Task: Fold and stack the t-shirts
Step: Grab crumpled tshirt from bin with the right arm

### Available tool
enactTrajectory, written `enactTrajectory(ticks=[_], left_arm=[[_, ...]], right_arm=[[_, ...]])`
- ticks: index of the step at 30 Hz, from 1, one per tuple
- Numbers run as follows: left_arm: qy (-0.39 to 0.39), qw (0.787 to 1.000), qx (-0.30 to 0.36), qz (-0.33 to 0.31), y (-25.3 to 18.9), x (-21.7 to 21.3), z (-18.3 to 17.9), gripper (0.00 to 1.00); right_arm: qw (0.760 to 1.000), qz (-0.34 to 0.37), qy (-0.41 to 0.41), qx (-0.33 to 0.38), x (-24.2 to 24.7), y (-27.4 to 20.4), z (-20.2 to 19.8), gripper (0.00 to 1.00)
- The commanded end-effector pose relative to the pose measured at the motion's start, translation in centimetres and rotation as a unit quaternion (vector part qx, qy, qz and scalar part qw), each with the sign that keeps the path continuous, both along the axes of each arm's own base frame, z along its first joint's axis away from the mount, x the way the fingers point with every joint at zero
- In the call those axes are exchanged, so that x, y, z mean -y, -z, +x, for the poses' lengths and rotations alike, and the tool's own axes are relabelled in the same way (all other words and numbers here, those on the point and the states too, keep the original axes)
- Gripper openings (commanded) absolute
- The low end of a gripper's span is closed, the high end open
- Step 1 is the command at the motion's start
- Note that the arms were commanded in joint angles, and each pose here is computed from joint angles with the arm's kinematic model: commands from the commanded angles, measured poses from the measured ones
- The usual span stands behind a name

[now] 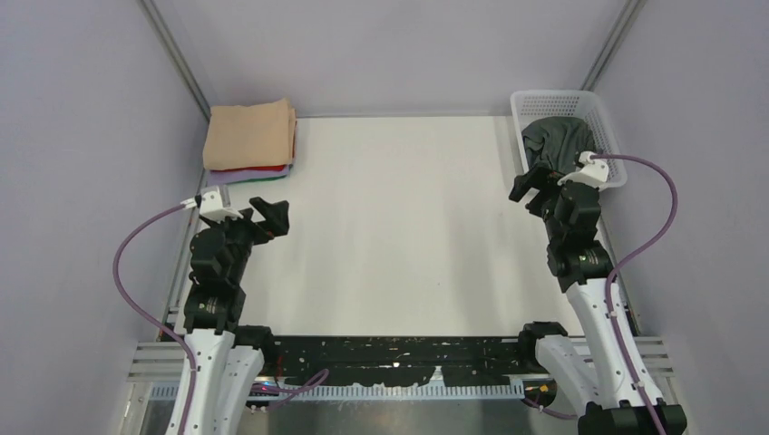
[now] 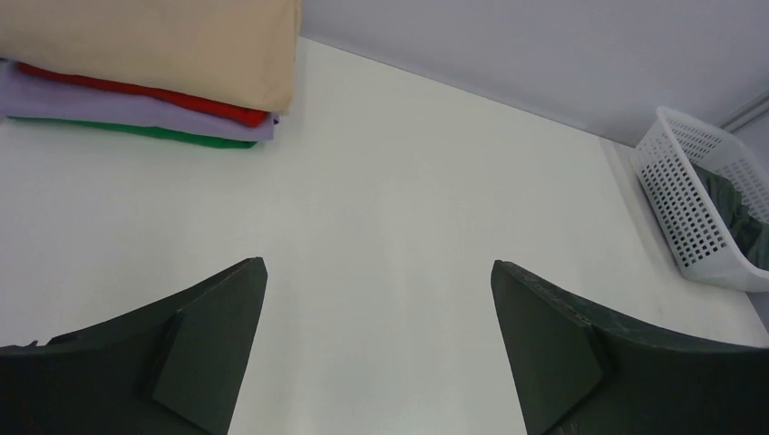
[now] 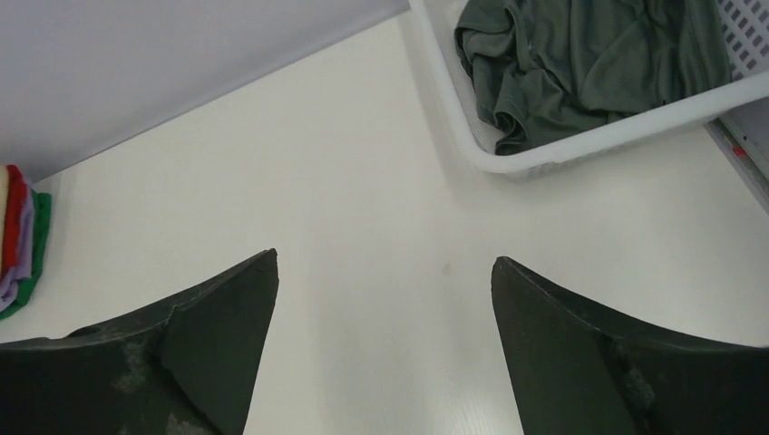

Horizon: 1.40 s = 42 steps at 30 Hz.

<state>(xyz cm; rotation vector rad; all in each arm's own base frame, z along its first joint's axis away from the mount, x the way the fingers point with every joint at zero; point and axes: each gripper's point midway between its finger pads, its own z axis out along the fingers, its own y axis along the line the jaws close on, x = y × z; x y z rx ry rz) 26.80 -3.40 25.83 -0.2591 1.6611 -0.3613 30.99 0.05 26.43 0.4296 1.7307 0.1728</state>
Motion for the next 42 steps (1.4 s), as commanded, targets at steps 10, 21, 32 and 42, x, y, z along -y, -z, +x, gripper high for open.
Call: enactTrajectory(ticks=[10, 21, 32, 42], left_arm=[[-0.008, 1.0, -0.002, -0.003, 0.0, -0.3, 0.8, 0.99], [-0.022, 1.0, -0.016, 0.004, 0.9, -0.8, 1.4, 0.99], [-0.049, 0.999, -0.011, -0.002, 0.9, -1.6, 2.1, 0.99], [-0.043, 0.999, 0.0, -0.008, 0.4, -1.4, 1.6, 0.99]], right_arm=[[0.984, -0.013, 0.145, -0.107, 7.1, -0.5, 13.1, 0.95], [0.95, 0.126, 0.258, -0.119, 13.9, 7.5, 29.8, 0.98], [0.926, 0.224, 0.259, -0.16, 13.7, 18.4, 33.1, 0.84], [0.946, 0.203, 0.245, -0.062, 14.0, 8.6, 31.9, 0.05]])
